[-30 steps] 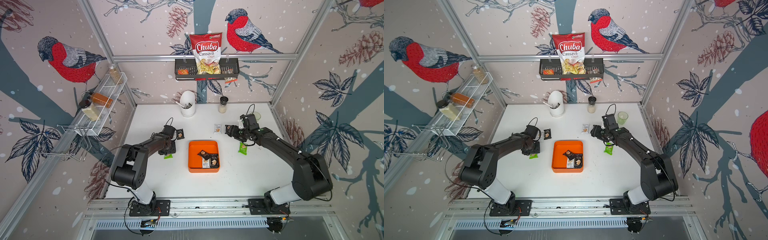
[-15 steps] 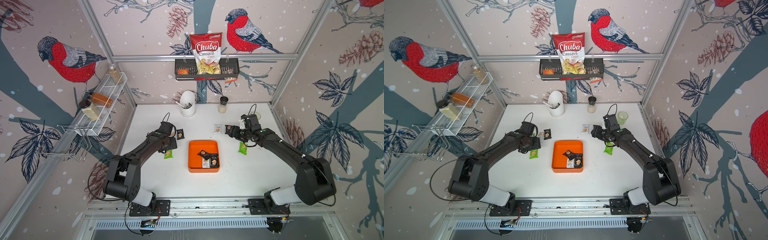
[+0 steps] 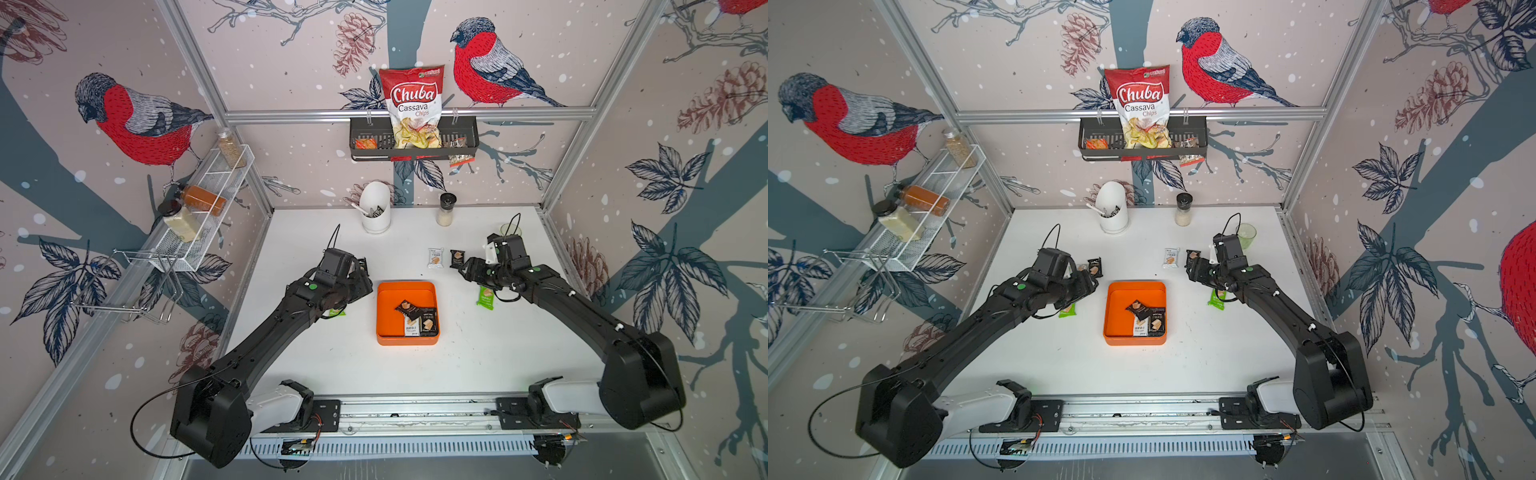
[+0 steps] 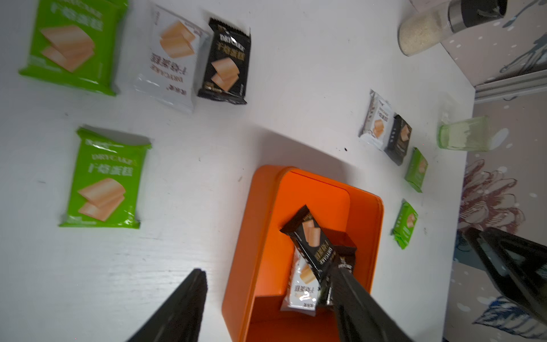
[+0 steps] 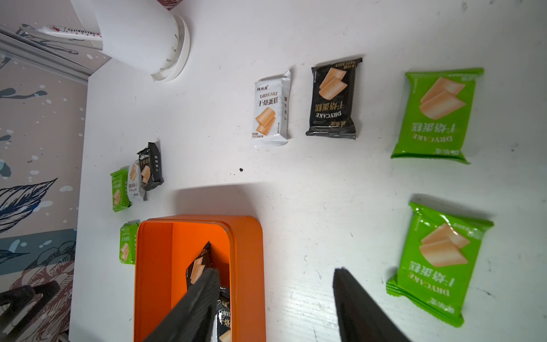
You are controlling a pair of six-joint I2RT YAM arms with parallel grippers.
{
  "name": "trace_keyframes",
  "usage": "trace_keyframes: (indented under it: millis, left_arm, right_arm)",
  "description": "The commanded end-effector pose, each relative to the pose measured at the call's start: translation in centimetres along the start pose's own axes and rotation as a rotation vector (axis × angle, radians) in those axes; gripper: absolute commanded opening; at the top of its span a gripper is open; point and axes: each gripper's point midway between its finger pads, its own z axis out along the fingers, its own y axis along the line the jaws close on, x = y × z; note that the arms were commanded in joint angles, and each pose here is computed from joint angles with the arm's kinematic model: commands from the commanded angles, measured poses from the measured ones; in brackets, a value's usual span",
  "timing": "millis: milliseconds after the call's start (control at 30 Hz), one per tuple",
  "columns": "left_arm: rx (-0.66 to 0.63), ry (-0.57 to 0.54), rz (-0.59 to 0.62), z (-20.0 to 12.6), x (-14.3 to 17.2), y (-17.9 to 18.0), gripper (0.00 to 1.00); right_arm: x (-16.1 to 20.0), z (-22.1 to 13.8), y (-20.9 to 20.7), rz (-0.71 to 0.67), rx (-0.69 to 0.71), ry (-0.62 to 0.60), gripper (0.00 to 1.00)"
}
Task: Take the cookies out of the storage box
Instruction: Place the cookie at the center of the board, then pick up the cookie from the storage box.
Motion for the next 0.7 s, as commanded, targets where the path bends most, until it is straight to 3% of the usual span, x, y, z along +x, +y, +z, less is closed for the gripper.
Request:
trace_keyframes:
  millis: [0,167,367,667]
  left_arm:
    - [0.089,0.008,-0.101,0.3,1.1,-2.4,0.72]
    - [0.161,0.057,-0.152,1.8,3.7,-5.3,0.73]
    - [0.127,0.076,-0.153,4.4,5.7,-7.1,0.73]
    - [0.029,0.114,-0.201,7.7,7.5,-6.0,0.73]
  right_arm:
    - [0.3,-0.3,-0.1,-0.021,-0.009,-0.002,0.67]
    - [0.7,-1.1,-0.4,-0.020,-0.021,-0.009,0.68]
    - [0.7,-1.7,-1.9,-0.017,-0.004,-0.006,0.70]
    - [0.0,-2.8,-3.3,-0.002,0.008,-0.055,0.71]
